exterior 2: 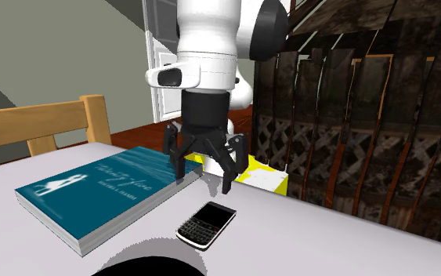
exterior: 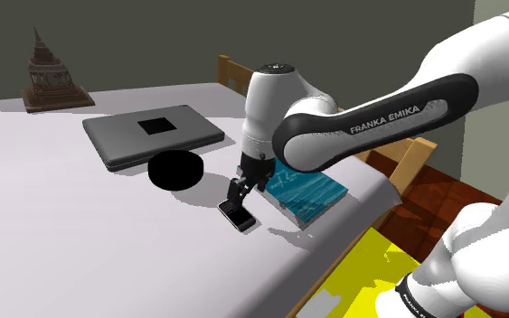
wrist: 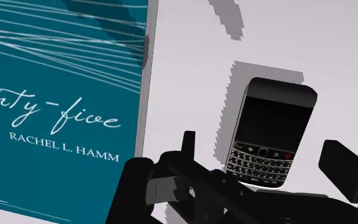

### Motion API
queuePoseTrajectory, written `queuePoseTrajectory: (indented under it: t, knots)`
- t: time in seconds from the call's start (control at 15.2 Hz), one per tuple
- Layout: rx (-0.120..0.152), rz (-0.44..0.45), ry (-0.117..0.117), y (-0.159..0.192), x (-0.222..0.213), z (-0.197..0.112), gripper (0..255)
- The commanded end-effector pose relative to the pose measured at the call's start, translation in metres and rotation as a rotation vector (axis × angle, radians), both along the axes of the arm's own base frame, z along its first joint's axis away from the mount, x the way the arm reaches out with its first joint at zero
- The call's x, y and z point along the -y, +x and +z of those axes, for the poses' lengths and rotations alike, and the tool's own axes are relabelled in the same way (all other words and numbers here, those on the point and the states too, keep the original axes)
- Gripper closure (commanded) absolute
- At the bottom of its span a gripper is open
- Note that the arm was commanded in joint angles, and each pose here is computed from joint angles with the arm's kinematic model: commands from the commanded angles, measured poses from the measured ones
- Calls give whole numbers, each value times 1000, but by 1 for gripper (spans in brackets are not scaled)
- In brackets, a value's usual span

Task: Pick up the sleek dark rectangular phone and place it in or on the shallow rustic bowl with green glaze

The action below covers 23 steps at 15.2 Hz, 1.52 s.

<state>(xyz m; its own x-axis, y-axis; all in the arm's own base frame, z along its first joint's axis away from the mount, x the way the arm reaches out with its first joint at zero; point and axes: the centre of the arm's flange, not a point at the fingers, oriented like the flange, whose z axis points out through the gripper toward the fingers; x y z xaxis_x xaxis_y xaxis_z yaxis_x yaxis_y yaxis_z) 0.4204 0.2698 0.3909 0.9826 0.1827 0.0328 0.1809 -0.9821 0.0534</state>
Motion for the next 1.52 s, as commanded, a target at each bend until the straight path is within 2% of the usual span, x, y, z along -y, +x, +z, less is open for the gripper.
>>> queuePoseTrajectory:
  t: [0.0,0.59,1.06,1.12,1.45]
  knots:
    - [-4,19,-4,6,-20,-16,0]
    - [-5,25,-5,8,-25,-60,0]
    - [-5,25,-5,8,-25,-60,0]
    - [-5,25,-5,8,-25,-60,255]
    - [-5,25,-5,8,-25,-60,255]
